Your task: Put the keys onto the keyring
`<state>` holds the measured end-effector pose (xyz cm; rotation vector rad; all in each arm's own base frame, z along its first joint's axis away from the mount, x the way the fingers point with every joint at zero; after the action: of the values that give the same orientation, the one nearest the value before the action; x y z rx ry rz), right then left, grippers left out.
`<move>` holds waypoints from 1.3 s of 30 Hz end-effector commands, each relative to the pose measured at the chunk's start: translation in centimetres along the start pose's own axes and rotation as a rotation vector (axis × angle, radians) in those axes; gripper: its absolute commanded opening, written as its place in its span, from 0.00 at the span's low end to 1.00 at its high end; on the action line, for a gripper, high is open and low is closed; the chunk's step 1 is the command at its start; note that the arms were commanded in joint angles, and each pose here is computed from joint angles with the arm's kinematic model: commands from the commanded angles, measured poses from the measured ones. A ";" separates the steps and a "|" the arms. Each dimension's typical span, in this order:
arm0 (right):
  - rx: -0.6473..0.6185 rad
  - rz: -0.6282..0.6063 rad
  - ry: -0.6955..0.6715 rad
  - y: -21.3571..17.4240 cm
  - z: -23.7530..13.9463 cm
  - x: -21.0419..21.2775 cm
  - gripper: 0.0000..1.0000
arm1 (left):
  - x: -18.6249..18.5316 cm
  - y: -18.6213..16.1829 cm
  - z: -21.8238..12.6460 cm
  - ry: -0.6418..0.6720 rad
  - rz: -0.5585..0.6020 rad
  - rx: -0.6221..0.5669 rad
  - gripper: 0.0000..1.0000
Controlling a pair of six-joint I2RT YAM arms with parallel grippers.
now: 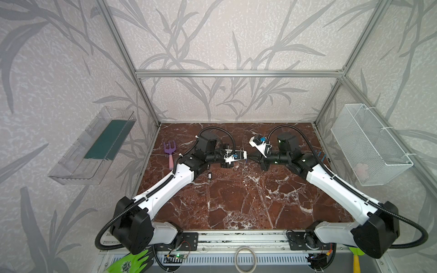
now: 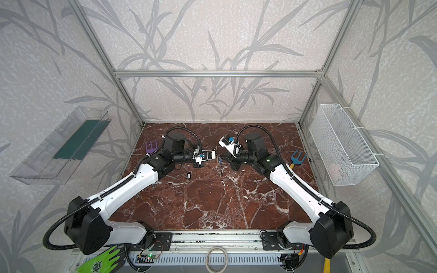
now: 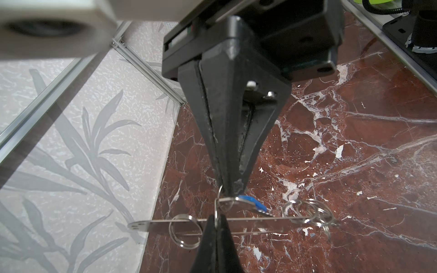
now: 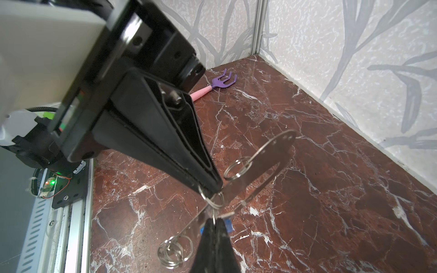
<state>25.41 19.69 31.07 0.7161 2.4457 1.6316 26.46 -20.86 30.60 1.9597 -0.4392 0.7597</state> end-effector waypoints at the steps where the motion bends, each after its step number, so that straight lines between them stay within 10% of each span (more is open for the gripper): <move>1: -0.066 -0.012 0.008 1.7 -0.3 0.3 0.00 | 1.1 1.1 0.0 0.009 0.011 -0.040 0.00; 20: -0.076 0.023 -0.033 1.6 0.0 -0.1 0.00 | 1.2 0.6 0.9 -0.006 0.006 0.046 0.00; 32: 0.204 0.200 -0.100 -6.1 1.8 -3.3 0.00 | 0.4 -1.1 1.2 0.025 -0.031 0.047 0.00; 39: 0.394 0.086 -0.100 -9.7 3.3 -4.4 0.00 | -0.3 -2.3 1.1 0.032 -0.077 0.042 0.00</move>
<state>27.65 17.89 21.89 1.0312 2.6427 1.2421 27.78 -20.80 28.34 2.0281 -0.3353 0.7496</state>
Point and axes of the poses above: each gripper's point midway between its finger pads, its own z axis out along the fingers, its own x axis along the line the jaws close on, y = z × x, the point moved 10 cm from there along -z, back along the fingers, and after that the axes turned 7 degrees about z, right-handed, at the moved point
